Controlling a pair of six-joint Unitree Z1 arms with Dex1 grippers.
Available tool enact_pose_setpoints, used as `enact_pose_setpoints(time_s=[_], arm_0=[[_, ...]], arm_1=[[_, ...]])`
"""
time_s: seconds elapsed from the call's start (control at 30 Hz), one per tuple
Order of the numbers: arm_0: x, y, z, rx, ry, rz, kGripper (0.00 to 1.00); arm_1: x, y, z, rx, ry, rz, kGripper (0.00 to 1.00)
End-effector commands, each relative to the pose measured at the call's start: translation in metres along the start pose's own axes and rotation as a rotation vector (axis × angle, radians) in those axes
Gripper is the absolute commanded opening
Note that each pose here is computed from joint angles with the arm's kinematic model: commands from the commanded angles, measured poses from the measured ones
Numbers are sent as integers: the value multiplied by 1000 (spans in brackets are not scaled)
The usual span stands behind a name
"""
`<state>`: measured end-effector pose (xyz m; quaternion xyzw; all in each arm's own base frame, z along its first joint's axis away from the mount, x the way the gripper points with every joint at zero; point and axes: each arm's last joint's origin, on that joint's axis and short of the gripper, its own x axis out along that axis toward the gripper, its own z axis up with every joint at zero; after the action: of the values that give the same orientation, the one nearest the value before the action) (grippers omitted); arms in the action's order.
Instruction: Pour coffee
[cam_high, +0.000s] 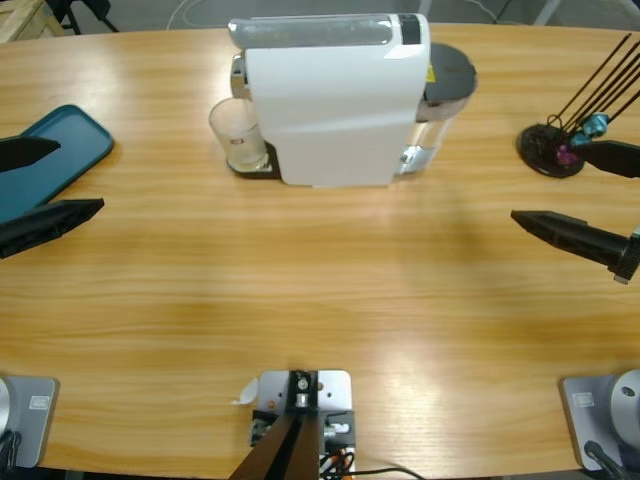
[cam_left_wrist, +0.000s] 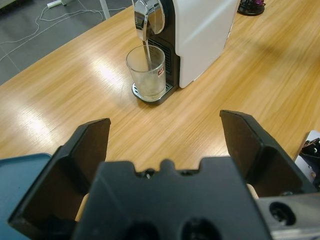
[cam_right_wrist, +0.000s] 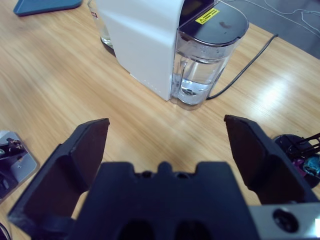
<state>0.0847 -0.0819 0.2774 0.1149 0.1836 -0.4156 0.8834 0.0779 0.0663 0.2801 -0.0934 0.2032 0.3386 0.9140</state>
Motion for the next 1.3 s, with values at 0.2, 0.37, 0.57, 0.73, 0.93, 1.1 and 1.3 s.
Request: enact_pose_setpoints(time_s=[0.2,0.37,0.57,0.73,0.93,1.1,1.3], arm_0=[[6,0,-12,0,52,5,964],[7,0,-12,-1,56,5,964],[9,0,-12,-1,62,4,964],[9,0,-12,-2,64,3,964],[10,0,-12,-4,67,2,964],[11,0,-12,-4,70,2,964],[13,1,-12,-5,78,0,964]], arm_1=[[7,1,-12,-14,56,14,1000],[8,1,-12,-14,62,14,1000],[9,1,-12,-13,65,15,1000],[10,1,-12,-12,68,15,1000],[10,2,-12,-13,71,15,1000],[11,2,-12,-13,73,15,1000],[11,1,-11,-13,71,15,1000]])
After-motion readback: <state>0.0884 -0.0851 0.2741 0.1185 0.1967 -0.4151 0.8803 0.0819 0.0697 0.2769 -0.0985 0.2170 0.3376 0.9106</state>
